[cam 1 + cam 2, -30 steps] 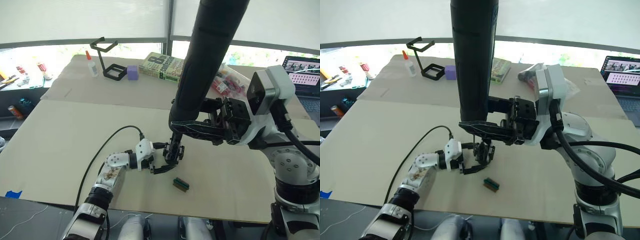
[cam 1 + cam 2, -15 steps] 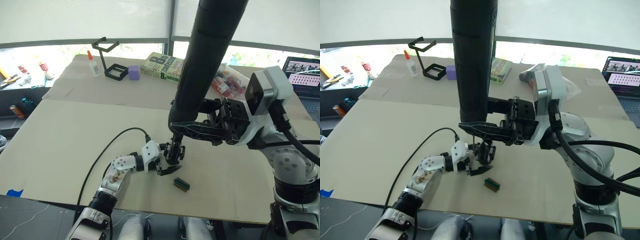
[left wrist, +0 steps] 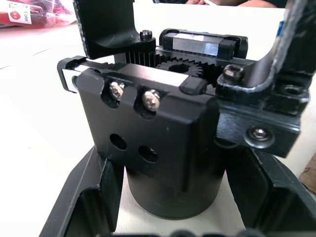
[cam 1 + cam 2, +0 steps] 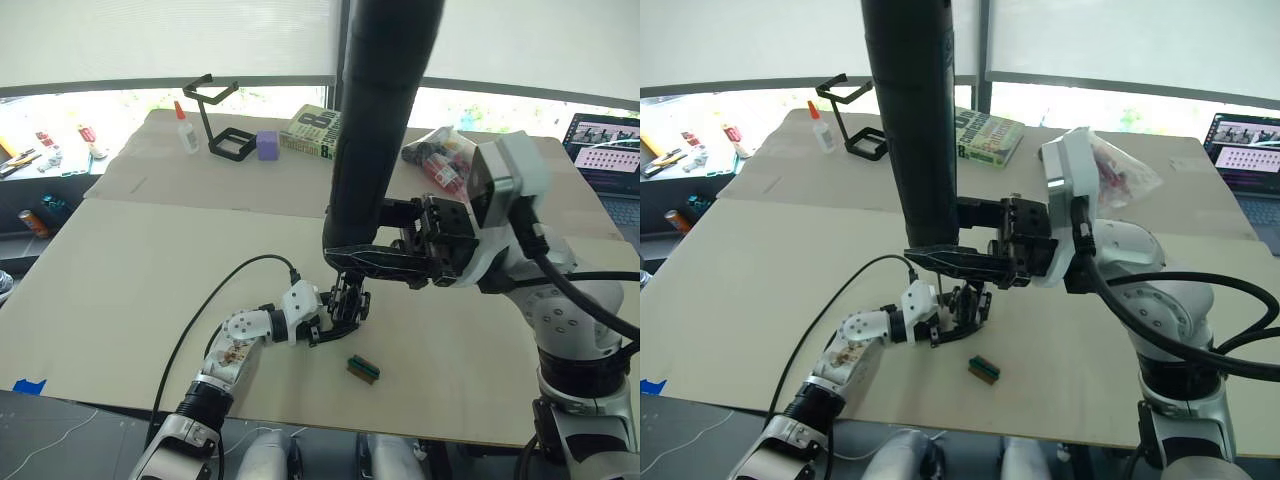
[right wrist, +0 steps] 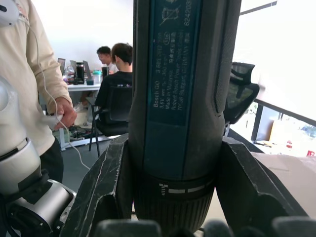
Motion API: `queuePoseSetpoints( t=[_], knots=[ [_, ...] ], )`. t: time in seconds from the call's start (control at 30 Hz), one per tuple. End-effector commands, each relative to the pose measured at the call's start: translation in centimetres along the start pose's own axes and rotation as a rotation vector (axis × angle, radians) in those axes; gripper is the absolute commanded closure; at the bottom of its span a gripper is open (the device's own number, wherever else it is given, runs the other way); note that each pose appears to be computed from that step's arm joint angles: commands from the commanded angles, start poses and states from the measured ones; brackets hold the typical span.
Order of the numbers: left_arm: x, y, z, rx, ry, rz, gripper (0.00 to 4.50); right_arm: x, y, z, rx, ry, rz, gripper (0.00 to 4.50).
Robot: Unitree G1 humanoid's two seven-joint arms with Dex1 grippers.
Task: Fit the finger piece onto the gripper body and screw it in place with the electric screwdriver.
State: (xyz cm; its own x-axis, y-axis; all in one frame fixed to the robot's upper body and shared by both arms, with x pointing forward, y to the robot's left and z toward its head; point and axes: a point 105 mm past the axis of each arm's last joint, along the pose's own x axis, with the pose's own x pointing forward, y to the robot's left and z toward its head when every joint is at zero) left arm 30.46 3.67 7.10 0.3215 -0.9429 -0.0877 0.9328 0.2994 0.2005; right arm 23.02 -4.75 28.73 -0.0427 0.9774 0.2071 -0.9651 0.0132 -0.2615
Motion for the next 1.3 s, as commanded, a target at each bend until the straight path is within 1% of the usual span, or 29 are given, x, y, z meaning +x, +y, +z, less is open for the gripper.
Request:
queuePoseSetpoints(
  t=[0.03,0.2,0.33,0.43,0.53,0.7,0.77,0.8,0.83,0.87,0.97,1.2,1.3],
  knots=[
    [-0.1,-0.2,-1.2,-0.017,0.048,-0.008,2.06,0.4,0.2,0.7,-0.041,-0.009,0.018,2.57],
    [-0.4,0.6,-1.0,-0.005,0.047,0.013,2.06,0.5,0.3,0.6,-0.033,-0.014,0.030,2.57],
    [-0.3,1.0,-0.6,0.029,0.041,-0.027,2.06,0.3,0.9,0.9,-0.017,-0.039,0.059,2.57],
    [-0.2,1.4,-0.6,0.019,0.046,-0.068,2.06,0.1,1.1,1.2,-0.009,-0.051,0.069,2.57],
    [-0.2,1.7,-0.8,0.033,0.059,-0.080,2.06,0.1,1.0,1.2,-0.013,-0.049,0.064,2.57],
    [-0.4,1.6,-1.2,-0.042,0.050,-0.097,2.06,0.1,1.0,1.2,-0.016,-0.051,0.058,2.57],
    [-0.4,1.6,-1.1,-0.058,0.036,-0.083,1.03,0.1,1.1,1.3,-0.015,-0.053,0.057,2.57],
    [-0.4,2.0,-0.9,-0.041,0.029,-0.050,0.72,0.0,1.1,1.3,-0.014,-0.055,0.056,2.57],
    [-0.4,2.0,-0.8,-0.031,0.024,-0.036,0.25,0.0,1.1,1.3,-0.013,-0.056,0.056,2.57],
    [-0.4,2.1,-0.7,-0.024,0.022,-0.029,0.07,0.0,1.1,1.3,-0.013,-0.056,0.056,2.57],
    [-0.6,2.3,-0.2,-0.015,-0.001,0.032,0.07,0.0,1.2,1.3,-0.011,-0.056,0.055,2.57],
    [-1.3,0.2,0.4,0.009,-0.002,0.034,0.07,-0.1,1.2,1.2,-0.008,-0.054,0.057,2.57],
    [-1.1,0.0,0.5,0.007,0.003,0.060,0.07,-0.1,1.2,1.2,-0.006,-0.055,0.058,2.57]
  ],
)
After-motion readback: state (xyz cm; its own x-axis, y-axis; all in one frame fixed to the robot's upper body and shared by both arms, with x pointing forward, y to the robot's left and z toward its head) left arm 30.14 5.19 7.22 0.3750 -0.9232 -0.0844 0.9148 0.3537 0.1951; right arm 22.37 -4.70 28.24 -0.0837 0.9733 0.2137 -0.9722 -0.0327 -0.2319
